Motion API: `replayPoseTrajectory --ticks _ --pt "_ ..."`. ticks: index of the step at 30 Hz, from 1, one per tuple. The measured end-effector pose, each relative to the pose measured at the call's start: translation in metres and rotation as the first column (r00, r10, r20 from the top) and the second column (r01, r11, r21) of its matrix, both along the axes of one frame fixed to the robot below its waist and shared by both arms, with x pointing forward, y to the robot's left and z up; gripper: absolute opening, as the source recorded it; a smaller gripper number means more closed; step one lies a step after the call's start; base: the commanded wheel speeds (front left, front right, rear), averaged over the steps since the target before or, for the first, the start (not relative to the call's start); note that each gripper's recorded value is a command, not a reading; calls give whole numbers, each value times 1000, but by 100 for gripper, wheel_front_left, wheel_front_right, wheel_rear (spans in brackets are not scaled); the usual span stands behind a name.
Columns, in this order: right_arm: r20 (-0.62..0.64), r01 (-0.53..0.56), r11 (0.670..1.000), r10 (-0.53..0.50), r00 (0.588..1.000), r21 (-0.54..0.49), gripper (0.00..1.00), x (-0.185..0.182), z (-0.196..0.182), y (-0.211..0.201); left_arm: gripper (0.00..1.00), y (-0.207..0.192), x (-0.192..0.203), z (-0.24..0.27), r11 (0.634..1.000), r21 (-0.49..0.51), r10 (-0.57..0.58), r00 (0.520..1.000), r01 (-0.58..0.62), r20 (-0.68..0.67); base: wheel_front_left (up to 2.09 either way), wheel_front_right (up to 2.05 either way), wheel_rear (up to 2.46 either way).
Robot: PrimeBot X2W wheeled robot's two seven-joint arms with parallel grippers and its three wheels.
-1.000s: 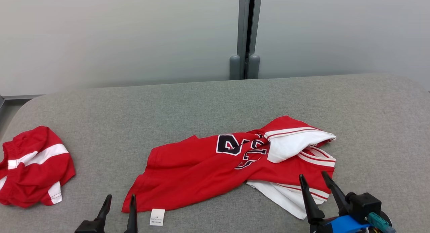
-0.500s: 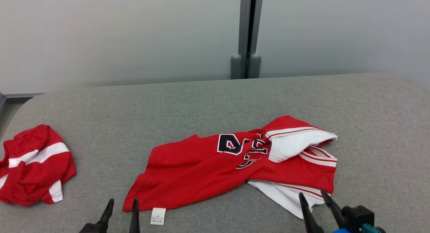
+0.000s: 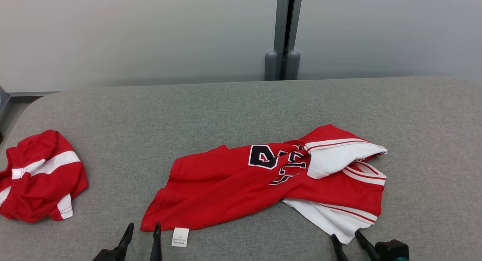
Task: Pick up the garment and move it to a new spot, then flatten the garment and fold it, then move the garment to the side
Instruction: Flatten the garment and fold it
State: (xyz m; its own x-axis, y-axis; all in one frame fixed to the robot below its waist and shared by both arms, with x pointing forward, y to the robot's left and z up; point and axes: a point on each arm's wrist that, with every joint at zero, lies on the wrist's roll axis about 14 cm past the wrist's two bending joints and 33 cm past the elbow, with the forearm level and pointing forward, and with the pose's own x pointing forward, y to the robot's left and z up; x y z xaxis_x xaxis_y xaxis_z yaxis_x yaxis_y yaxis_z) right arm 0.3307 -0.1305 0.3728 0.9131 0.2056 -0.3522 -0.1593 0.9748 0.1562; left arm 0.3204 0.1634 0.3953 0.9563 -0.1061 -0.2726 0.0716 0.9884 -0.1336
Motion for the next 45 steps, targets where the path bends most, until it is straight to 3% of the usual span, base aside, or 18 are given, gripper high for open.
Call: replayPoseTrajectory --ticks 9,15,16,17,18,23,30,34,41,45 --pt "-20 49 999 -49 999 21 100 4 -5 -10 100 -1 1 0 1000 -1 -8 1000 8 0 0 0 0" --pt "-44 12 1000 -11 999 16 100 -2 -12 -1 100 0 1 -2 1000 -2 -9 1000 9 -7 0 0 0" --pt "-45 1 1000 0 999 12 73 -2 -13 1 100 0 1 -2 1000 -1 -9 1000 9 -8 0 0 0" --pt "-50 -5 1000 5 999 12 27 -2 -14 3 100 0 1 -2 1000 -1 -9 1000 9 -8 0 0 0" --pt "-54 -12 1000 13 998 12 0 -3 -15 4 100 1 1 -2 1000 -1 -9 1000 9 -9 0 0 0" --pt "-72 -17 1000 18 997 24 0 -6 -19 9 100 2 2 -2 1000 -4 -5 1000 5 -8 0 0 0" --pt "-45 54 999 -53 998 6 0 -16 -13 -13 100 0 3 -4 1000 -25 3 1000 -4 -17 0 0 0" --pt "11 79 997 -79 997 9 0 -17 2 -21 100 -4 4 -7 999 -43 -3 1000 1 -28 0 0 0" --pt "211 132 991 -135 968 25 0 0 60 -38 100 -7 6 -20 997 -71 6 997 -11 -74 0 0 0" --pt "234 151 988 -150 961 12 0 -4 67 -44 100 -3 7 -31 997 -77 20 993 -29 -113 0 0 0"
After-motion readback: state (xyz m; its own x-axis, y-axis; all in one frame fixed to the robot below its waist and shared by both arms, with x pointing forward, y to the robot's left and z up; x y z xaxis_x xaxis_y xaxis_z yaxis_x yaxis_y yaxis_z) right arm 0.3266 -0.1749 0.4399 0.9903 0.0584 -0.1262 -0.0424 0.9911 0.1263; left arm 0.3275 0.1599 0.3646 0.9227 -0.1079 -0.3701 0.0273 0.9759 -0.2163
